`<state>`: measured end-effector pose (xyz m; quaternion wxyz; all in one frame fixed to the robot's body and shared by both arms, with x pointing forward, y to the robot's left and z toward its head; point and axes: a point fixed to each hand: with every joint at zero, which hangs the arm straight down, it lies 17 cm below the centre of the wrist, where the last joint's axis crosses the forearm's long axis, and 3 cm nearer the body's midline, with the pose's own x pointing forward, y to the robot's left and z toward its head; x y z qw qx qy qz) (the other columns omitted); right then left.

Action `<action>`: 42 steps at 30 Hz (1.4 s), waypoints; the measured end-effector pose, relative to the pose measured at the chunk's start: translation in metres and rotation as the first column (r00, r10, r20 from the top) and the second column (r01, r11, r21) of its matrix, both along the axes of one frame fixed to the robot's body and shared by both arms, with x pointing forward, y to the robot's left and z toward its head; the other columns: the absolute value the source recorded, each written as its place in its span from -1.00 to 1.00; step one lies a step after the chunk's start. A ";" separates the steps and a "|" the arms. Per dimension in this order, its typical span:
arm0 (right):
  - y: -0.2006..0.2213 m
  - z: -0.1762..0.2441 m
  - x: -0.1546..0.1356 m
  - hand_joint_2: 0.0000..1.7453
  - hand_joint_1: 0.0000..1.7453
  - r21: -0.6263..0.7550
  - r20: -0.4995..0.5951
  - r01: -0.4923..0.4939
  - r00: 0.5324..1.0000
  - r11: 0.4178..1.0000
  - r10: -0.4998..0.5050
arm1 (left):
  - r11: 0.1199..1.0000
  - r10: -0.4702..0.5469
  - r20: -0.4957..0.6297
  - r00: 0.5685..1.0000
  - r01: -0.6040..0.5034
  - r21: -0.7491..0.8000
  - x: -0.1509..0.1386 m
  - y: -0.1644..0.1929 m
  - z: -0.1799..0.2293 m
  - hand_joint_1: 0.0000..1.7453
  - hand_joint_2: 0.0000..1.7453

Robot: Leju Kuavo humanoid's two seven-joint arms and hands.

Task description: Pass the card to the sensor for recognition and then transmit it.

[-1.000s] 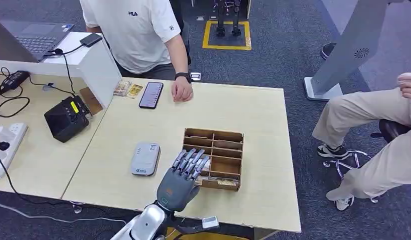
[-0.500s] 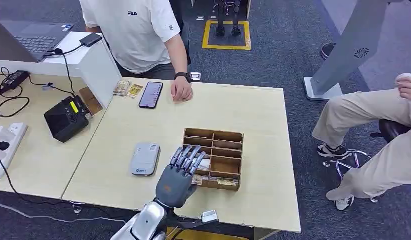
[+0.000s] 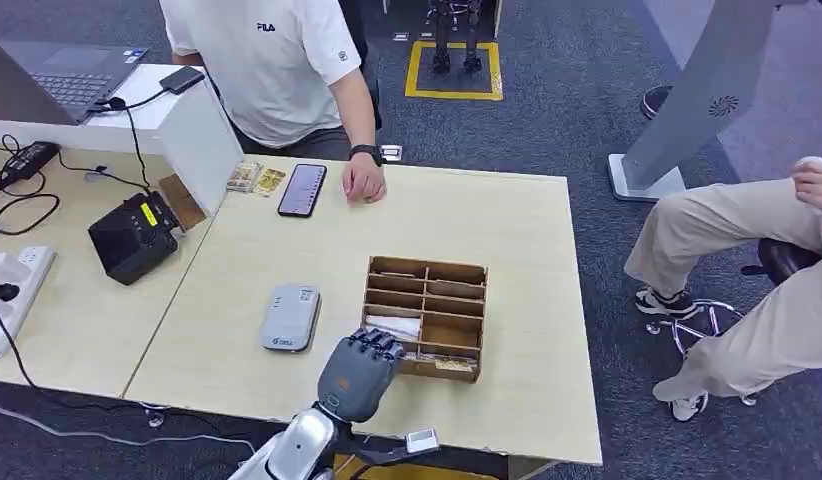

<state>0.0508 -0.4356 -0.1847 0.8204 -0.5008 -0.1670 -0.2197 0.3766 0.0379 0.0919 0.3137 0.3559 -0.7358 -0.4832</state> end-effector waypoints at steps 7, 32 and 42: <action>0.004 -0.001 0.004 1.00 -1.00 0.003 0.010 -0.016 1.000 1.000 0.016 | 0.999 -0.046 -0.058 0.997 0.046 -0.003 0.000 -0.009 -0.013 1.00 1.00; 0.005 -0.003 0.000 1.00 -1.00 0.014 0.011 0.013 1.000 1.000 -0.014 | 0.913 -0.016 0.099 0.995 0.055 -0.404 -0.009 0.008 0.083 1.00 1.00; 0.004 -0.002 -0.001 1.00 -1.00 0.013 0.014 0.021 1.000 1.000 -0.022 | 0.798 0.132 0.140 0.981 -0.022 -0.603 0.004 0.079 0.119 1.00 1.00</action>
